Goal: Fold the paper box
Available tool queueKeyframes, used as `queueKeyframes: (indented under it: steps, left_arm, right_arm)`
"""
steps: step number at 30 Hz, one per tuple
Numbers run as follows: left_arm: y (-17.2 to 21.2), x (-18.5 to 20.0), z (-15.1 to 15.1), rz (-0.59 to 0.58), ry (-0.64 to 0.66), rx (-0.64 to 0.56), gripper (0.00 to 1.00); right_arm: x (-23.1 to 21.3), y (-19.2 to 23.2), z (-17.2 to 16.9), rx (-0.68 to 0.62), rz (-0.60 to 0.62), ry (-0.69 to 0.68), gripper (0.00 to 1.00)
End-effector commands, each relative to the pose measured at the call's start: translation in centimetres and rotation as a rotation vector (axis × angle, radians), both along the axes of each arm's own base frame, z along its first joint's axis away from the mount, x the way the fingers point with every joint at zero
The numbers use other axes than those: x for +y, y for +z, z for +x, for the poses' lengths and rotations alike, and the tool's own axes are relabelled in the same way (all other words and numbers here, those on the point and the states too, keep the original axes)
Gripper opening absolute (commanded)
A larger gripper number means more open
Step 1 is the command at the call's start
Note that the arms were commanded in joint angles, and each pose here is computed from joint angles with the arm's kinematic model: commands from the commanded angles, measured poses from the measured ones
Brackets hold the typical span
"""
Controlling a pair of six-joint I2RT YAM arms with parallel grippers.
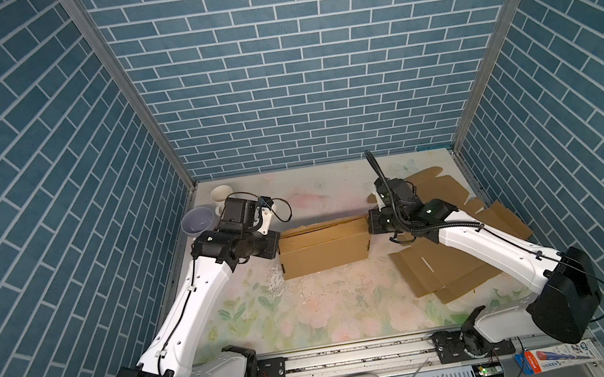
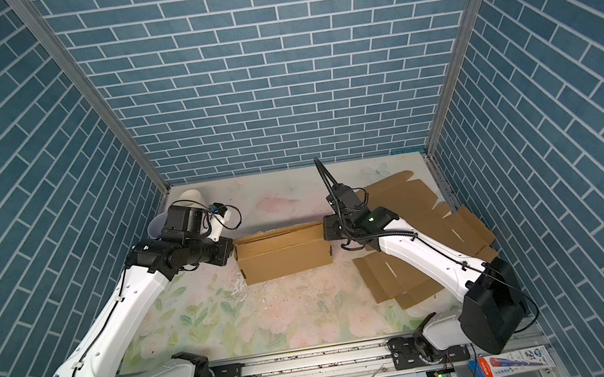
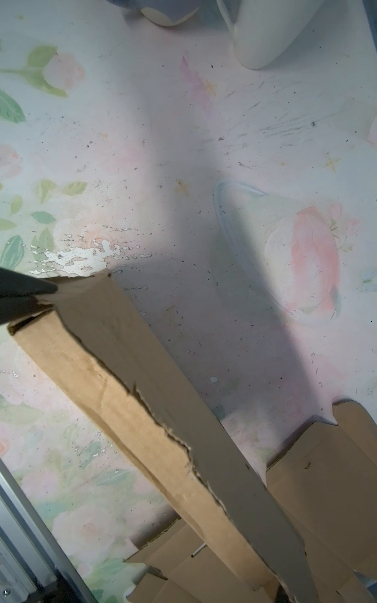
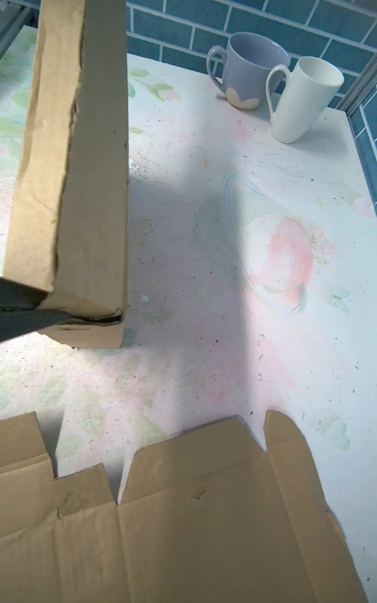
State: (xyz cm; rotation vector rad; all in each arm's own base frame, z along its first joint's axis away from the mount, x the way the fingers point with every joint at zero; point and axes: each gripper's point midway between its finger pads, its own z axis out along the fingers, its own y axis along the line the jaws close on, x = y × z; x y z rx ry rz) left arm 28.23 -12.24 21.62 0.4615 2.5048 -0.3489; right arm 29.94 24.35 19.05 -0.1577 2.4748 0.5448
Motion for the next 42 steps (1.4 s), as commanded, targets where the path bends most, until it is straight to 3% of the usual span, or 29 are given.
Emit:
queueKeyframes:
  steps: [1,20,42]
  left_arm:
    - [0.5,-0.8,0.1,-0.091,0.039,0.029,0.00]
    - [1.4,-0.6,1.3,-0.281,0.113,0.083,0.00]
    - [-4.0,1.5,0.6,-0.265,0.235,0.106,0.00]
  right_arm:
    - [-1.5,-3.1,-2.2,0.114,-0.065,-0.031,0.00]
    - [-1.1,-3.3,-1.9,0.116,-0.060,-0.040,0.00]
    - [-0.1,-3.5,-1.8,0.123,-0.038,-0.036,0.00]
